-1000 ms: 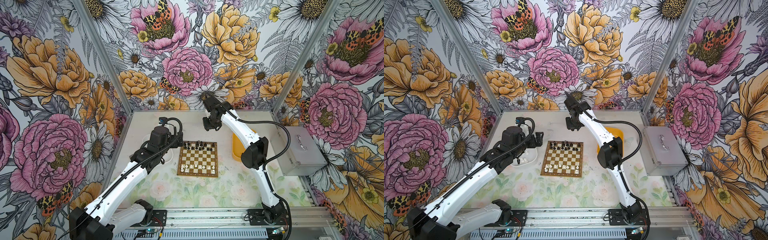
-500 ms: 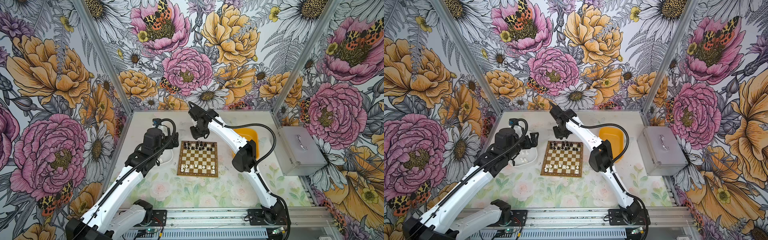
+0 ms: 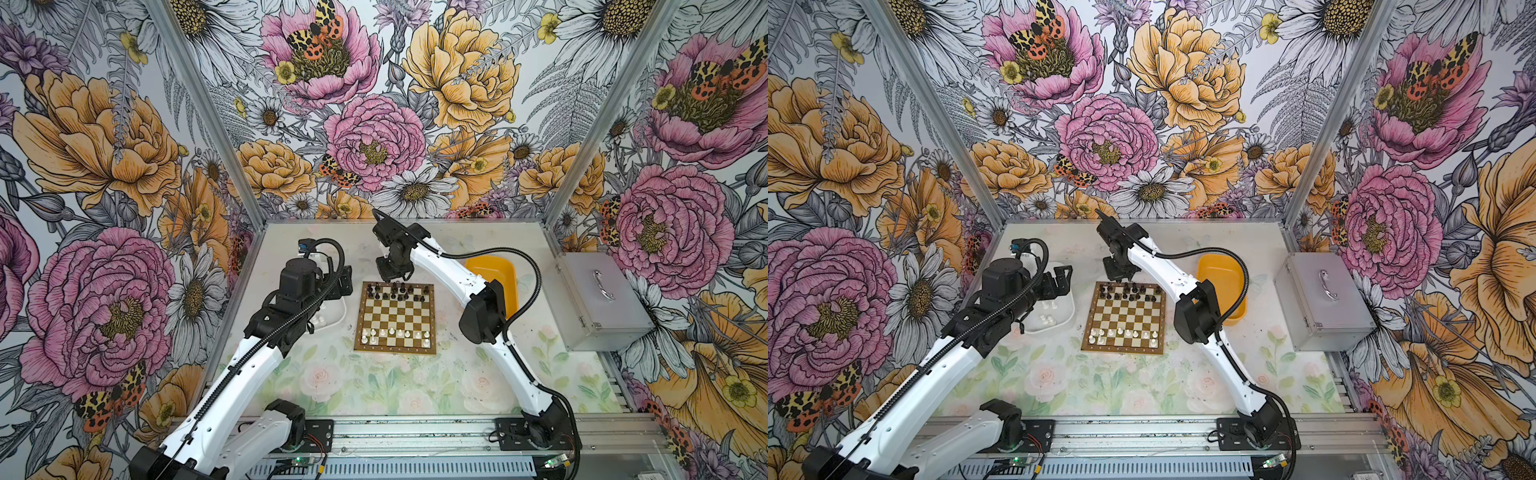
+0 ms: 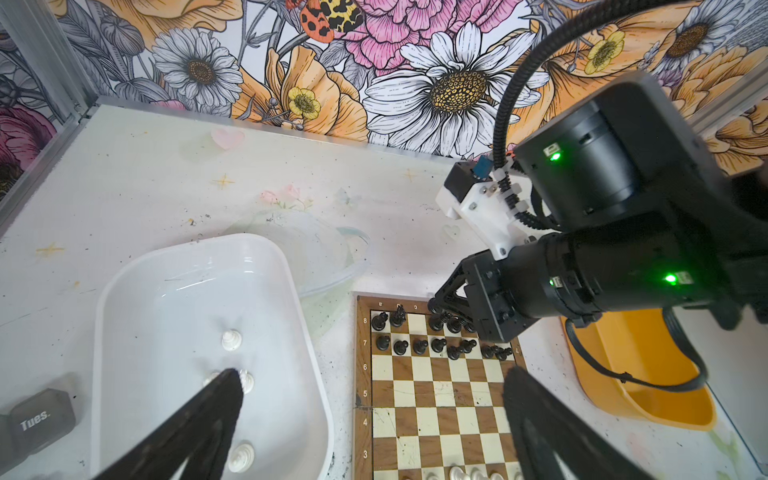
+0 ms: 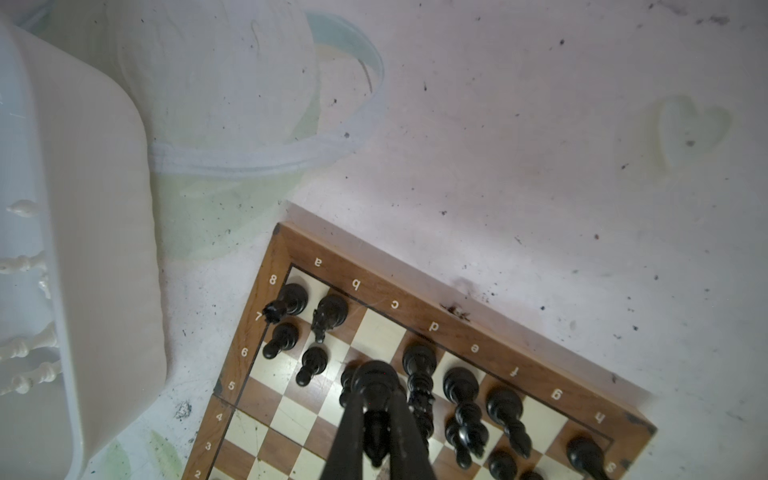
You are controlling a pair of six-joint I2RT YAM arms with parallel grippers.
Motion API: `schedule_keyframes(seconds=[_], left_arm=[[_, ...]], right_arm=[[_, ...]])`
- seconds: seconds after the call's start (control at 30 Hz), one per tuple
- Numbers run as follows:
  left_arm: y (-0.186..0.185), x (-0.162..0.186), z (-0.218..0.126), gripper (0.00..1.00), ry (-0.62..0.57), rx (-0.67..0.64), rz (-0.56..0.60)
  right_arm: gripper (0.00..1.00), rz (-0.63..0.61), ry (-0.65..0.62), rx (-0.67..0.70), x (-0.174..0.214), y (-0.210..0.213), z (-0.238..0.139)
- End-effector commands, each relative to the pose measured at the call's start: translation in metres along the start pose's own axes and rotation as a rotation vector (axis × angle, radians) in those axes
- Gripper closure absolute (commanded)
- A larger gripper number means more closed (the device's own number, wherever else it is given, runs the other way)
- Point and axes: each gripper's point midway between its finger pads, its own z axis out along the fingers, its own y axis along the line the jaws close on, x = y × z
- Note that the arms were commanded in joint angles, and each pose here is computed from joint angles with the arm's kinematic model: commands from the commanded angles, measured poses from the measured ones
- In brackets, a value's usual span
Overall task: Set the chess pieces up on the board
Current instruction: 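Lower the black pawn onto its square in the black pawn row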
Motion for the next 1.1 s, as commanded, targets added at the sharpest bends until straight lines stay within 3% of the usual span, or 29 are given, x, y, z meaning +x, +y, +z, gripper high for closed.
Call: schedule_keyframes(seconds=[0.0,1.07], left_arm=[[0.000,0.004,-0.003,0.01,0.008,0.017,0.014],[0.000,-0.001,0.000,0.01,0.009,0.017,-0.003]], right_arm=[[0.92,-0.001,-0.016,-0.026,-0.005,0.010,0.004],[0.91,-0.015,0.032,-0.035,0.004,0.008,0.032]])
